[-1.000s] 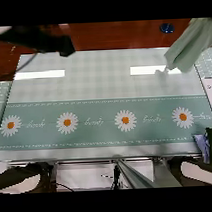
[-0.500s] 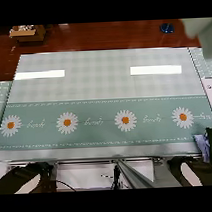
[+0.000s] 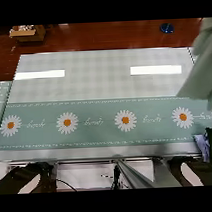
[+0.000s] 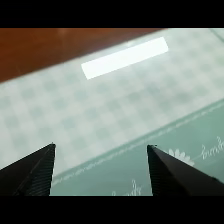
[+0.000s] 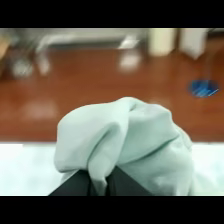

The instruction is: Fold the shirts.

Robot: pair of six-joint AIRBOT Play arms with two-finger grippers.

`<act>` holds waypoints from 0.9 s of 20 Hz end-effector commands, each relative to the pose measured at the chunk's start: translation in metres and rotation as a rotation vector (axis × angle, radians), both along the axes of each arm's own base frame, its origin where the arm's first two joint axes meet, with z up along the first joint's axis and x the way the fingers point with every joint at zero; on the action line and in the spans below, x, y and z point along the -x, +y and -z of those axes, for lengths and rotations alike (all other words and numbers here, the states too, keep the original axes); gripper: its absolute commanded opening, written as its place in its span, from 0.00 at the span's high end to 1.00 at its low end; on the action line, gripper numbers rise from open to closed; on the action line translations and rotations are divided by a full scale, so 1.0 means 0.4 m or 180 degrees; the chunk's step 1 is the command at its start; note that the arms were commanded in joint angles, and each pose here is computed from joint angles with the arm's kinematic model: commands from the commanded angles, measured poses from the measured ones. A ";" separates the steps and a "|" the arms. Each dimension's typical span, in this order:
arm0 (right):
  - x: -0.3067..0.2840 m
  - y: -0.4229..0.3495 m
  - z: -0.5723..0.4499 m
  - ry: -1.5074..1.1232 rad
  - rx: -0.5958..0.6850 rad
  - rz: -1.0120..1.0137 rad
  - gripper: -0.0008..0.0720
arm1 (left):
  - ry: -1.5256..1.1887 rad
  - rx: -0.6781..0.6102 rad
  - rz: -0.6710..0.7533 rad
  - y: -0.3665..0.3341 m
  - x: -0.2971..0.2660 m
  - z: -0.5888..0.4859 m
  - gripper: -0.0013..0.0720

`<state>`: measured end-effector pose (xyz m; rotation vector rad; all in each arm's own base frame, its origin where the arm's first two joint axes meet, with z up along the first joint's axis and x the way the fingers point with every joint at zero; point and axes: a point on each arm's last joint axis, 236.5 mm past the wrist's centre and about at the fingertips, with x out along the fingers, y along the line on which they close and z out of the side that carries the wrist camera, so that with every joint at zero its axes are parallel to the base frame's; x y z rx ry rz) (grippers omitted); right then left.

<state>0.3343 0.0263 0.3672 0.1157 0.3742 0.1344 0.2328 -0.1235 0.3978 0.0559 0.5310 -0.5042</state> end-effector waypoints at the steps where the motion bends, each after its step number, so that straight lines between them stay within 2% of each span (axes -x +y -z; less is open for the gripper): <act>1: 0.009 0.195 0.198 0.0948 -0.0218 -0.0879 0.95 | 0.0279 -0.0099 -0.0002 0.004 0.007 0.060 0.05; 5: 0.037 0.388 0.495 0.1866 0.0140 -0.1409 0.95 | 0.0268 -0.0115 -0.0032 0.010 0.007 0.060 0.05; 8: 0.085 0.546 0.684 0.2176 0.0300 -0.1815 0.95 | 0.0255 -0.0117 -0.0043 0.014 0.009 0.058 0.05; 10: 0.121 0.657 0.773 0.2317 0.0180 -0.2018 0.95 | 0.0255 -0.0117 -0.0043 0.014 0.009 0.058 0.05; 14: 0.210 0.904 0.809 0.2349 -0.0422 -0.2581 0.95 | 0.0241 -0.0164 -0.0138 0.031 0.000 0.060 0.05; 16: 0.215 0.951 0.809 0.2201 -0.0471 -0.2656 0.94 | 0.0236 -0.0180 -0.0171 0.037 -0.003 0.060 0.05; 17: 0.207 0.949 0.807 0.2148 -0.0442 -0.2657 0.78 | 0.0235 -0.0195 -0.0196 0.042 -0.006 0.061 0.05; 18: 0.192 0.932 0.804 0.2121 -0.0384 -0.2634 0.54 | 0.0234 -0.0209 -0.0224 0.047 -0.009 0.062 0.05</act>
